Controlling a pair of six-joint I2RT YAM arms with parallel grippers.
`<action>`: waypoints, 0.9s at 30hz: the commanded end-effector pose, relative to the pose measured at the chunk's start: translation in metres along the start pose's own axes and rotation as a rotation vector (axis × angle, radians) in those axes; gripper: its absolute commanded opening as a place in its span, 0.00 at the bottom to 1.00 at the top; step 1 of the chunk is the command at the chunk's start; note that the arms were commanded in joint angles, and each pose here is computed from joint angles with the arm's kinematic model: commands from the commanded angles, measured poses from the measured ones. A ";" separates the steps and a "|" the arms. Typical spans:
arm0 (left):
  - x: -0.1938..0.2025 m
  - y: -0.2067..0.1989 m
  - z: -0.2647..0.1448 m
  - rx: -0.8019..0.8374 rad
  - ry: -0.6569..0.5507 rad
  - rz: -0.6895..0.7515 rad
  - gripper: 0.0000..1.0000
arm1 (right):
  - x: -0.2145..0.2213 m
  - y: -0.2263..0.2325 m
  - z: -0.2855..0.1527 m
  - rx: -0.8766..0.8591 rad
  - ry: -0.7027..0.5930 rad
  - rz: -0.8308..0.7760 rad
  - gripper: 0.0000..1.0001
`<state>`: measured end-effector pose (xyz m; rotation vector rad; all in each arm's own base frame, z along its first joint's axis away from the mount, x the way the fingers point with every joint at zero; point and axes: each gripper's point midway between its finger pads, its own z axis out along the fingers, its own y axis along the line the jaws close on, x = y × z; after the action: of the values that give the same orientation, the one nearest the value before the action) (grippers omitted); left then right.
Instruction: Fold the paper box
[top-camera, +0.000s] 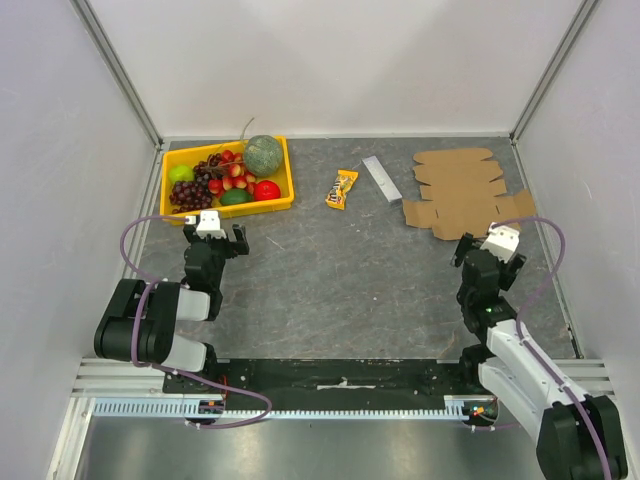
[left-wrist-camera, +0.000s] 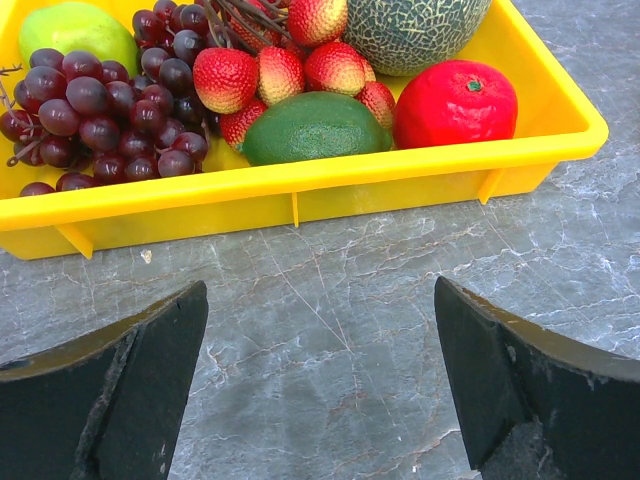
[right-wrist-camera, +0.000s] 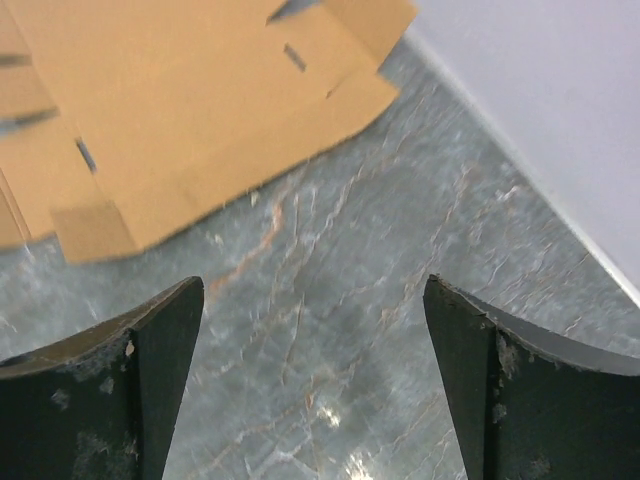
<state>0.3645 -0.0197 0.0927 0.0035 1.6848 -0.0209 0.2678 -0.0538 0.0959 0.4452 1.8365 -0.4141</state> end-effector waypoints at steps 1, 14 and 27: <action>-0.014 0.002 0.006 0.000 -0.045 0.036 1.00 | -0.052 -0.018 -0.006 0.134 -0.101 0.151 0.98; -0.015 0.002 0.005 0.000 -0.048 0.038 1.00 | -0.052 -0.033 -0.018 0.211 -0.064 0.267 0.98; -0.014 0.001 0.005 0.000 -0.045 0.038 1.00 | -0.047 0.018 -0.006 0.003 0.130 0.234 0.98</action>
<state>0.3645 -0.0196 0.0927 0.0032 1.6848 -0.0206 0.2724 -0.0533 0.1302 0.6875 1.8545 -0.3500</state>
